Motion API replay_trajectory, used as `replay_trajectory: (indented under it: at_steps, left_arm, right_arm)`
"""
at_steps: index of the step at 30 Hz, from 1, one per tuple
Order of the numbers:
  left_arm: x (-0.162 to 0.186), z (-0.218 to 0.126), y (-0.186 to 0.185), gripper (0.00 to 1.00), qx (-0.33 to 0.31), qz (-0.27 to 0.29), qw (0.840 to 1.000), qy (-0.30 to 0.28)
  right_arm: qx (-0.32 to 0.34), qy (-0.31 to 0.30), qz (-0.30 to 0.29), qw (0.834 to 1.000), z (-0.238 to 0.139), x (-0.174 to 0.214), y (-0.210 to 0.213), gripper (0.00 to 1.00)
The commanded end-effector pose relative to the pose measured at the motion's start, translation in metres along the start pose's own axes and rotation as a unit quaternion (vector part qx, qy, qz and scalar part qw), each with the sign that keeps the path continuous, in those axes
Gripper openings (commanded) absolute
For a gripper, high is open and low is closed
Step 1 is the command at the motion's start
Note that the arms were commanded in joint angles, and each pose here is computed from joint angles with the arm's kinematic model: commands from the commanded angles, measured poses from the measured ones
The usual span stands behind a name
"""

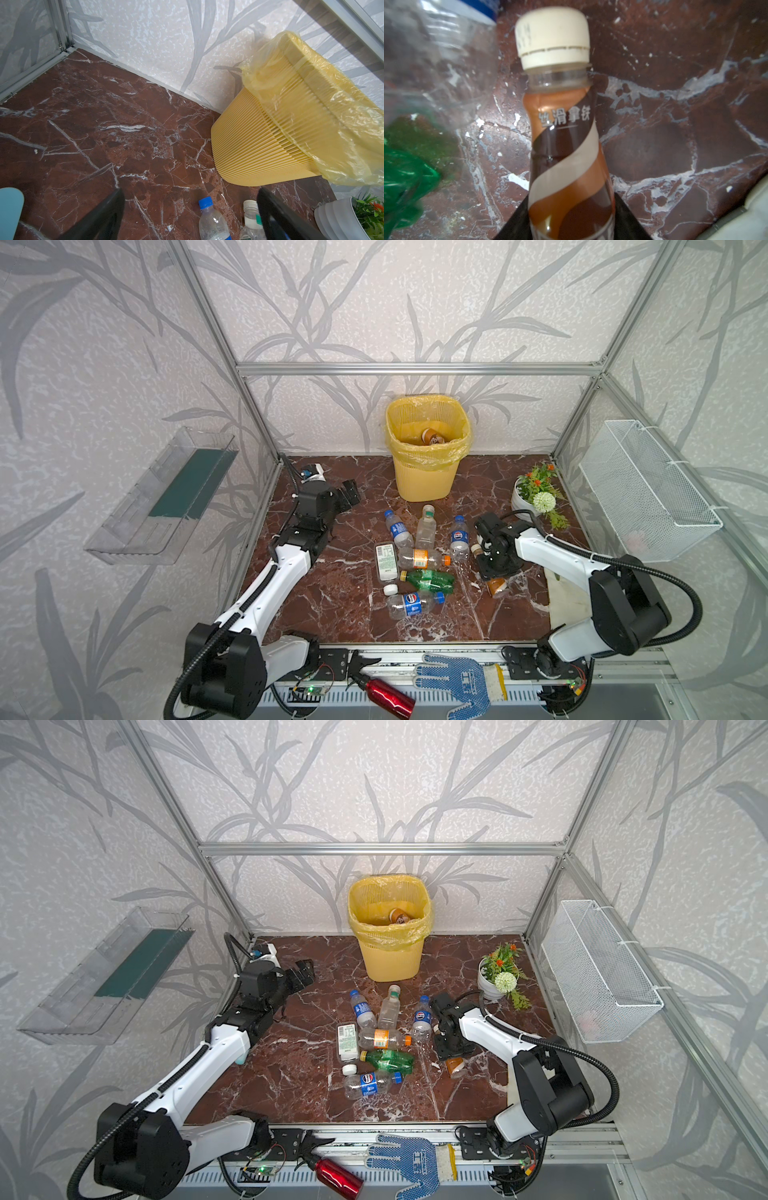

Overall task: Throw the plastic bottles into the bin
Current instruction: 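Lower the right gripper and grasp the brown latte bottle, then lift the latte bottle over the yellow bin and open the right gripper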

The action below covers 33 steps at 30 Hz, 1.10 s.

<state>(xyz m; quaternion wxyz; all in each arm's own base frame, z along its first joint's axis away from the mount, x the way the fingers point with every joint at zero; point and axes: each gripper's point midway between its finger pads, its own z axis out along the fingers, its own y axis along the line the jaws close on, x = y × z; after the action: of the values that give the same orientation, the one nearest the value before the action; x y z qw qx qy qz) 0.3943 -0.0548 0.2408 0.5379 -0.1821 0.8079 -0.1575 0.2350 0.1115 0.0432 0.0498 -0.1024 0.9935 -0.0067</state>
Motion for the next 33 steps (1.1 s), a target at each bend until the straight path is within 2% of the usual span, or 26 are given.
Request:
replay_trajectory:
  at_steps: [1, 2, 4, 7, 9, 12, 14, 15, 18, 20, 22, 23, 26, 27, 29, 30, 31, 33]
  left_arm:
    - [0.001, 0.0, 0.008, 0.99, -0.012, -0.002, 1.0, -0.002]
    - [0.003, 0.001, 0.01, 0.99, -0.015, -0.001, 1.0, 0.002]
    - [0.008, 0.004, 0.013, 0.99, -0.019, -0.001, 1.0, 0.011]
    - [0.014, 0.009, 0.018, 0.99, -0.026, -0.001, 0.999, 0.02]
    - [0.017, 0.011, 0.021, 0.99, -0.029, -0.001, 0.999, 0.022]
    - [0.02, 0.013, 0.024, 0.99, -0.033, 0.001, 0.999, 0.025]
    - [0.021, 0.015, 0.024, 0.99, -0.032, 0.005, 0.999, 0.028]
    - [0.022, 0.016, 0.024, 0.99, -0.033, 0.006, 0.999, 0.031]
    - [0.024, 0.017, 0.023, 0.99, -0.029, 0.006, 0.999, 0.036]
    - [0.024, 0.018, 0.021, 0.99, -0.025, 0.003, 0.999, 0.038]
    - [0.026, 0.018, 0.02, 0.99, -0.021, 0.001, 0.999, 0.041]
    - [0.027, 0.018, 0.02, 0.99, -0.02, -0.002, 0.999, 0.042]
    - [0.031, 0.02, 0.018, 0.99, -0.012, -0.005, 0.999, 0.052]
    - [0.031, 0.02, 0.014, 0.99, -0.005, -0.003, 0.998, 0.056]
    - [0.031, 0.016, 0.009, 0.99, 0.003, 0.011, 0.998, 0.068]
    - [0.03, 0.014, 0.007, 0.99, 0.004, 0.02, 0.997, 0.07]
    - [0.03, 0.012, 0.006, 0.99, 0.002, 0.03, 0.997, 0.07]
    - [0.03, 0.008, 0.006, 0.99, -0.001, 0.051, 0.996, 0.069]
  right_arm:
    - [-0.013, -0.096, -0.008, 0.995, -0.046, -0.037, 0.004, 0.39]
    - [-0.022, -0.147, -0.011, 0.989, -0.069, -0.053, 0.005, 0.38]
    - [-0.032, -0.261, -0.01, 0.965, -0.128, -0.085, 0.002, 0.38]
    - [-0.018, -0.443, -0.033, 0.896, -0.24, -0.119, -0.009, 0.38]
    - [0.001, -0.543, -0.028, 0.839, -0.323, -0.124, -0.022, 0.39]
    - [0.018, -0.652, -0.019, 0.757, -0.422, -0.114, -0.036, 0.4]
    - [0.016, -0.701, -0.01, 0.713, -0.464, -0.107, -0.04, 0.4]
    - [0.012, -0.721, -0.004, 0.693, -0.48, -0.106, -0.041, 0.4]
    - [-0.007, -0.756, 0.008, 0.654, -0.503, -0.117, -0.037, 0.4]
    - [-0.032, -0.761, 0.007, 0.647, -0.504, -0.138, -0.026, 0.41]
    - [-0.065, -0.751, 0.005, 0.657, -0.493, -0.173, -0.01, 0.42]
    - [-0.089, -0.734, -0.003, 0.673, -0.479, -0.197, 0.002, 0.42]
    - [-0.156, -0.651, -0.057, 0.74, -0.428, -0.259, 0.05, 0.48]
    - [-0.157, -0.619, -0.061, 0.767, -0.409, -0.277, 0.058, 0.55]
    - [-0.135, -0.603, -0.049, 0.785, -0.396, -0.296, 0.054, 0.76]
    - [-0.123, -0.621, -0.035, 0.773, -0.404, -0.298, 0.046, 0.85]
    - [-0.118, -0.641, -0.024, 0.758, -0.414, -0.296, 0.04, 0.9]
    - [-0.113, -0.678, -0.007, 0.726, -0.438, -0.281, 0.027, 0.95]
